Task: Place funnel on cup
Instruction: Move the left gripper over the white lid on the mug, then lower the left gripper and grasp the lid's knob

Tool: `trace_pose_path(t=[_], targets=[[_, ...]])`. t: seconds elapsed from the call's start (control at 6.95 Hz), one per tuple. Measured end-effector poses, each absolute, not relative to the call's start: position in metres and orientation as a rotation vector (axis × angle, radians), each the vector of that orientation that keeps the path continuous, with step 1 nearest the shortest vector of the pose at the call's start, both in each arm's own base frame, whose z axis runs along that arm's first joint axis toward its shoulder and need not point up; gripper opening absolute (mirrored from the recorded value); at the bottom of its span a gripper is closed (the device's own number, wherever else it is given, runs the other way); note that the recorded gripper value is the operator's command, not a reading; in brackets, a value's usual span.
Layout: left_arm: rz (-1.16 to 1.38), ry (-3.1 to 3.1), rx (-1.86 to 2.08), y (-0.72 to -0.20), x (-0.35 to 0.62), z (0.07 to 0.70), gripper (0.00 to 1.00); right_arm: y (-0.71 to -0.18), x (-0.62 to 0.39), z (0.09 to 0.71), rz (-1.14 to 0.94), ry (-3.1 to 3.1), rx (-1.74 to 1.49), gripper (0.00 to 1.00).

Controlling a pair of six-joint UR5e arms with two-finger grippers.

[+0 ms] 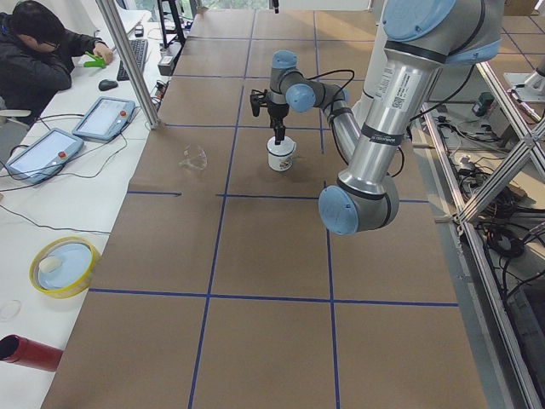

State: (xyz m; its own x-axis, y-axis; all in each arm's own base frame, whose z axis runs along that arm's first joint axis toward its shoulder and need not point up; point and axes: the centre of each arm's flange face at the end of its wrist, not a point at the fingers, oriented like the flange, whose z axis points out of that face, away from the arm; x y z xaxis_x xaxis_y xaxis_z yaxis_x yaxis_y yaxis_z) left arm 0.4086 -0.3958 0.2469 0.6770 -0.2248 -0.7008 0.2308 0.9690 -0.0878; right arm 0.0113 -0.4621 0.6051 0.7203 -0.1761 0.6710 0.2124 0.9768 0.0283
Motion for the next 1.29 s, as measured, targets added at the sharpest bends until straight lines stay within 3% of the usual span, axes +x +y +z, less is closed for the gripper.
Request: trace_pose_path(t=[0.72, 0.86, 1.15, 1.29], targets=[[-0.228, 0.804, 0.007, -0.388, 0.423, 0.244, 0.87, -0.462, 0.011, 0.605, -0.215, -0.736, -0.052, 1.0], [-0.225, 0.803, 0.006, -0.387, 0.424, 0.245, 0.73, -0.462, 0.011, 0.605, -0.215, -0.736, -0.052, 1.0], [-0.223, 0.803, 0.004, -0.387, 0.425, 0.245, 0.09, -0.462, 0.011, 0.605, -0.215, -0.736, -0.052, 1.0], [-0.222, 0.806, 0.003, -0.386, 0.425, 0.244, 0.0, -0.463, 0.011, 0.605, -0.215, -0.736, -0.052, 1.0]])
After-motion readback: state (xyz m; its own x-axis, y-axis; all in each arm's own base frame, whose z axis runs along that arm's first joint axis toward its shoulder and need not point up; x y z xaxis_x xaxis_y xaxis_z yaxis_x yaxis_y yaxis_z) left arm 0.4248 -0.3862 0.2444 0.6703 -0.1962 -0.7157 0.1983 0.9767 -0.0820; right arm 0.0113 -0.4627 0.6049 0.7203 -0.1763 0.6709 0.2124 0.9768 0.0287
